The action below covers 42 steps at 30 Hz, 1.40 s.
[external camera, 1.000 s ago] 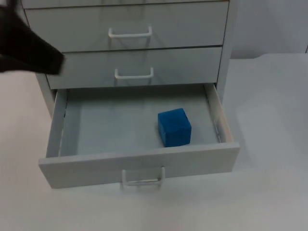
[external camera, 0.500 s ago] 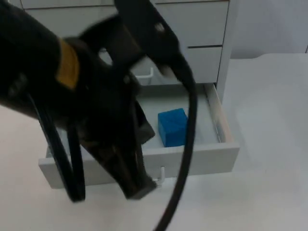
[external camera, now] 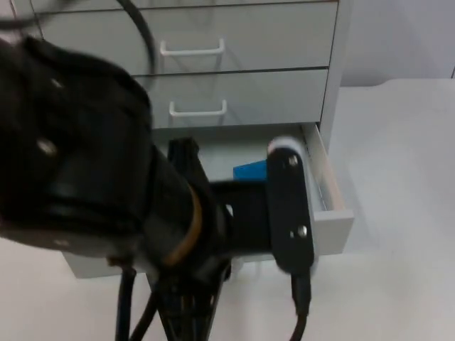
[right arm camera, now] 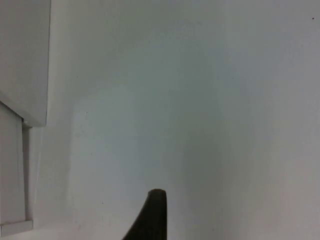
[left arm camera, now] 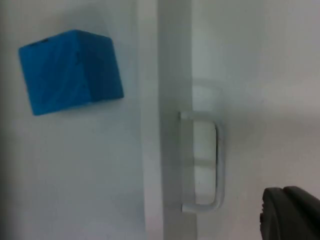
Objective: Open the drawer with the left hand, place the block into the drawer with the right hand, then close the drawer with the left hand.
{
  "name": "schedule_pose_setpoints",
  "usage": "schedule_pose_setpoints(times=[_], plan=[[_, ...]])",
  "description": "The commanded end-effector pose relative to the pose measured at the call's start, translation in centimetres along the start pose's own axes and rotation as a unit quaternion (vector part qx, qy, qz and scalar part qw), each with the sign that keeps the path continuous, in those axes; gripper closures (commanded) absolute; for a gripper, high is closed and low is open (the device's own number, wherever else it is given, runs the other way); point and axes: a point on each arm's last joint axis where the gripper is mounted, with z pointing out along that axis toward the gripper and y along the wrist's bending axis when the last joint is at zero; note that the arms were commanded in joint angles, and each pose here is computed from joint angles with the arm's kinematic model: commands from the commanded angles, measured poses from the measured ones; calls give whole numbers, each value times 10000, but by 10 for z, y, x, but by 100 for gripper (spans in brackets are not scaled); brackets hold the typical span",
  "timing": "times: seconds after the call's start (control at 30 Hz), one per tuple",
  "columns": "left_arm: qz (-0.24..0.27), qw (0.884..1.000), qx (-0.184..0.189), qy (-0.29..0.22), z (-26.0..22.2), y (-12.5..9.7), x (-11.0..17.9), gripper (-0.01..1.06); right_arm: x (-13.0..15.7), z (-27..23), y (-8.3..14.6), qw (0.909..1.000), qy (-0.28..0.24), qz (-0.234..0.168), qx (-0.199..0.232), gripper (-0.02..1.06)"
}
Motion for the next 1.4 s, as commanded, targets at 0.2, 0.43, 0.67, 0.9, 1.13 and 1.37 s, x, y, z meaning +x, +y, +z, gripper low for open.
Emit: schedule_pose_setpoints(times=[0.2, 0.43, 0.67, 0.9, 1.13, 1.37], plan=[[66, 9992, -252, 301, 27, -4, 2, 105, 0, -2, 0, 10000, -78, -32, 2, 21], [36, 9967, -689, 424, 41, -1, 4, 105, 0, -2, 0, 10000, -77, -25, -5, 21], [-510, 9941, -729, 616, 55, 14, 21, 105, 0, -2, 0, 10000, -77, -25, -5, 21], [-695, 9940, -651, 541, 60, 27, 32, 105, -1, -2, 0, 10000, -89, -25, -5, 21], [-1020, 9867, -1138, 555, 61, 43, 42, 105, -1, -2, 0, 9999, -110, -25, -5, 21], [-1393, 9724, -1823, 414, 58, 57, 42, 105, -1, -2, 0, 9999, -120, -32, 1, 21]])
